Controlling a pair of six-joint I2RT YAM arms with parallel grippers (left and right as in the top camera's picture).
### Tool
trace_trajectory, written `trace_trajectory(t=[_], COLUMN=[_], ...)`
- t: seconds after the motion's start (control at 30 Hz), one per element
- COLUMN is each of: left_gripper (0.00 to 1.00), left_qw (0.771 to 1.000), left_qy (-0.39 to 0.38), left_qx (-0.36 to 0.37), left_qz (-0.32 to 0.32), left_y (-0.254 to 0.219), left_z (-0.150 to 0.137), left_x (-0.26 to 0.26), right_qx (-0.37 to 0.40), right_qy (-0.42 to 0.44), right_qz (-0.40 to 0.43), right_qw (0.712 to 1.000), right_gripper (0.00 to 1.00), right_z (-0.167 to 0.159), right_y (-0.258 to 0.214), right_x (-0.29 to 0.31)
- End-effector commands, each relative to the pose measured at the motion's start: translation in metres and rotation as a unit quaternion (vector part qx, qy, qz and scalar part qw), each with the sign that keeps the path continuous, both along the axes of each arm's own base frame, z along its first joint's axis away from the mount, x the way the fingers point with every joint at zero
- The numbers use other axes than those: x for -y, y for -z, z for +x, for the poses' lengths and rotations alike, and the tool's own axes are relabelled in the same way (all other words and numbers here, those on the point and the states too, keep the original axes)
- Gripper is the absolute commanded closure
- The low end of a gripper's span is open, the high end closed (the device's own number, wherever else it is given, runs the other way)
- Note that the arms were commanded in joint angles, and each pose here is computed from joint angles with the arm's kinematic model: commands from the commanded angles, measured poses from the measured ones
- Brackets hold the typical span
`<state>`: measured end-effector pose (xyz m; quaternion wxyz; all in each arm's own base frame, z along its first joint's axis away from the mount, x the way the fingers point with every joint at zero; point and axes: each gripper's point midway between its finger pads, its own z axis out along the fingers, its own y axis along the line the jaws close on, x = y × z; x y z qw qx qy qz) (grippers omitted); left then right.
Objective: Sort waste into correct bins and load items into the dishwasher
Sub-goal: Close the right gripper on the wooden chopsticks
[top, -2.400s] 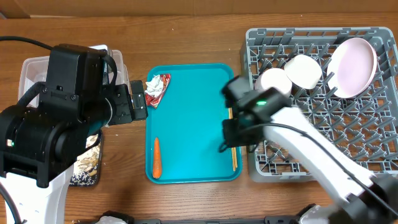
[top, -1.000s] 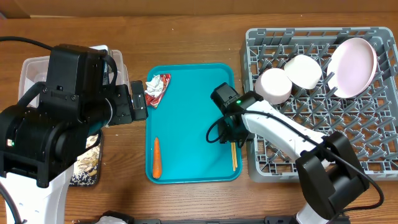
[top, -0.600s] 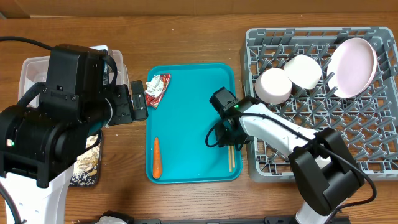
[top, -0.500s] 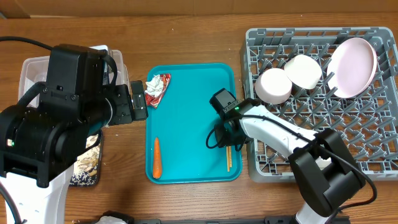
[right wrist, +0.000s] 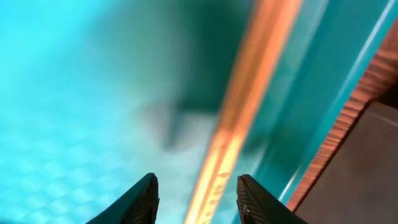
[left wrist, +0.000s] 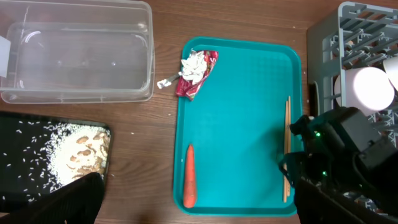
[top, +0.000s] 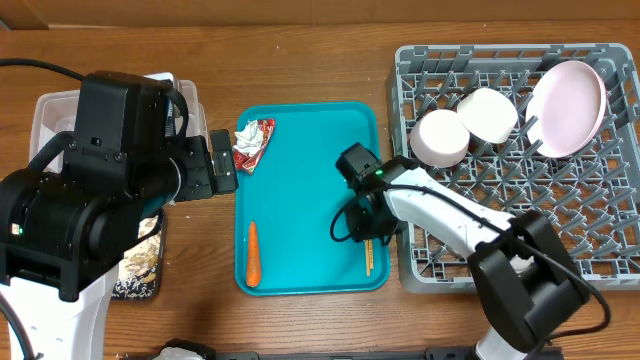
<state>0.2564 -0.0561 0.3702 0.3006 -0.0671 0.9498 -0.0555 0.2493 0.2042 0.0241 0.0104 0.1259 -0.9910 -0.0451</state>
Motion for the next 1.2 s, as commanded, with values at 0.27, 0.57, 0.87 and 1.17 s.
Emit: trace_trajectory(t=[0.27,0.57,0.87,1.17], left_gripper=[0.0,0.0,0.0,0.0], left_qw=[1.0,1.0,1.0,1.0], left_qy=[0.008,0.008,0.008,0.008], left_qx=[-0.001,-0.001,-0.001,-0.001], left_qz=[0.0,0.0,0.0,0.0], left_y=[0.0,0.001,0.001,0.001], left_z=[0.002,0.002,0.002,0.002], left_x=[0.002,0.002,0.002,0.002], right_qx=[0.056,0.049,0.046,0.027], right_qy=[0.018,0.016,0.016,-0.007], right_qz=[0.019,0.024,0.012,0.018], right_qw=[0.998,0.998,0.999,0.999], right_gripper=[0.59,0.62,0.64,0.69], right_z=[0.008,-0.001,0.001,-0.008], right_y=[-0.026,0.01,0.03,0.032], right_x=[-0.006,-0.002,0.0,-0.002])
